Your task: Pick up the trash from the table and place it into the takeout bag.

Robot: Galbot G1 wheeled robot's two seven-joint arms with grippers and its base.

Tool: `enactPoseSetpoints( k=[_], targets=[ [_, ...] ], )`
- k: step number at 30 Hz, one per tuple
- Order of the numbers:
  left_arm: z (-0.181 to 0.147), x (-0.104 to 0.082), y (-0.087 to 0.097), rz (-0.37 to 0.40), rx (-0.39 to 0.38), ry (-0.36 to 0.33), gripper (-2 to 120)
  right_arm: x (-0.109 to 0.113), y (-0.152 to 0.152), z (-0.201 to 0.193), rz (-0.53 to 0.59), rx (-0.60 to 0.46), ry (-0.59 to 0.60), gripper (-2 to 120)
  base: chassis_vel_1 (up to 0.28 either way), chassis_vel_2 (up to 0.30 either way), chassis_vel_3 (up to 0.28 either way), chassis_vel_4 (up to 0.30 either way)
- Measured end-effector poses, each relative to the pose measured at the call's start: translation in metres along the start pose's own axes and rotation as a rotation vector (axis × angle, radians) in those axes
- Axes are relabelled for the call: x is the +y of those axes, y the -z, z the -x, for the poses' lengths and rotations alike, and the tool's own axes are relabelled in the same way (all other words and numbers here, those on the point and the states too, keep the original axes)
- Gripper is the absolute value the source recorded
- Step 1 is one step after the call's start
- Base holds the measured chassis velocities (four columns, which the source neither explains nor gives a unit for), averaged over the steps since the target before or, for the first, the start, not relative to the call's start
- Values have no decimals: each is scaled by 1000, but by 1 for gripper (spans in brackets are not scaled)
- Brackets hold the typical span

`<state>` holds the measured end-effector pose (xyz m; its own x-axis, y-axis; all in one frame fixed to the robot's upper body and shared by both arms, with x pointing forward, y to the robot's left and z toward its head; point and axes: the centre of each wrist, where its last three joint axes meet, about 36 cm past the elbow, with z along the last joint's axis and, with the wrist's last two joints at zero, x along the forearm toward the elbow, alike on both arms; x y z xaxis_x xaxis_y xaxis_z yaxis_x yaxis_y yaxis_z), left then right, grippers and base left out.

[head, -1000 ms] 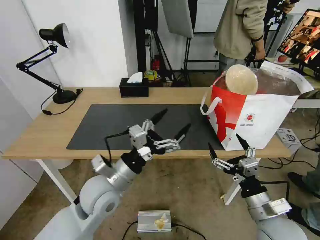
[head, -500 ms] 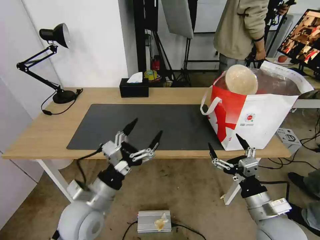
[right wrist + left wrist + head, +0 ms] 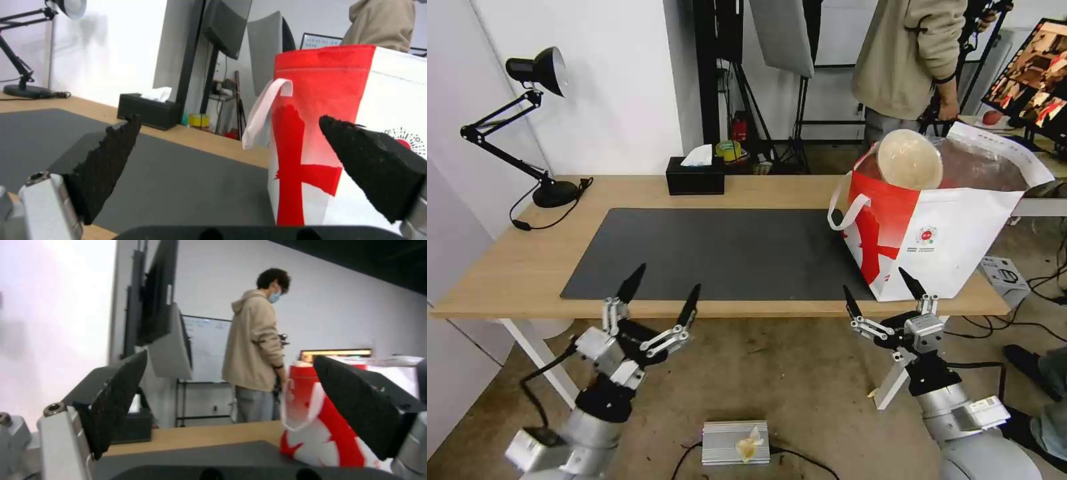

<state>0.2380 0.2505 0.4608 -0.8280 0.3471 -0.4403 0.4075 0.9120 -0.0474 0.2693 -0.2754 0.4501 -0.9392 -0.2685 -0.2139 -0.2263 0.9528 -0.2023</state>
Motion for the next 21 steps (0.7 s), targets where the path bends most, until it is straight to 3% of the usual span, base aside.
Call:
enactPoseSetpoints(
  k=[6,21],
  targets=[
    [-12,16,5,80,-31,65,100,0,0,0,0,0,0,100,0,0,0,0],
    [-22,19,-2,112,-42,84,100,0,0,0,0,0,0,100,0,0,0,0]
  ],
)
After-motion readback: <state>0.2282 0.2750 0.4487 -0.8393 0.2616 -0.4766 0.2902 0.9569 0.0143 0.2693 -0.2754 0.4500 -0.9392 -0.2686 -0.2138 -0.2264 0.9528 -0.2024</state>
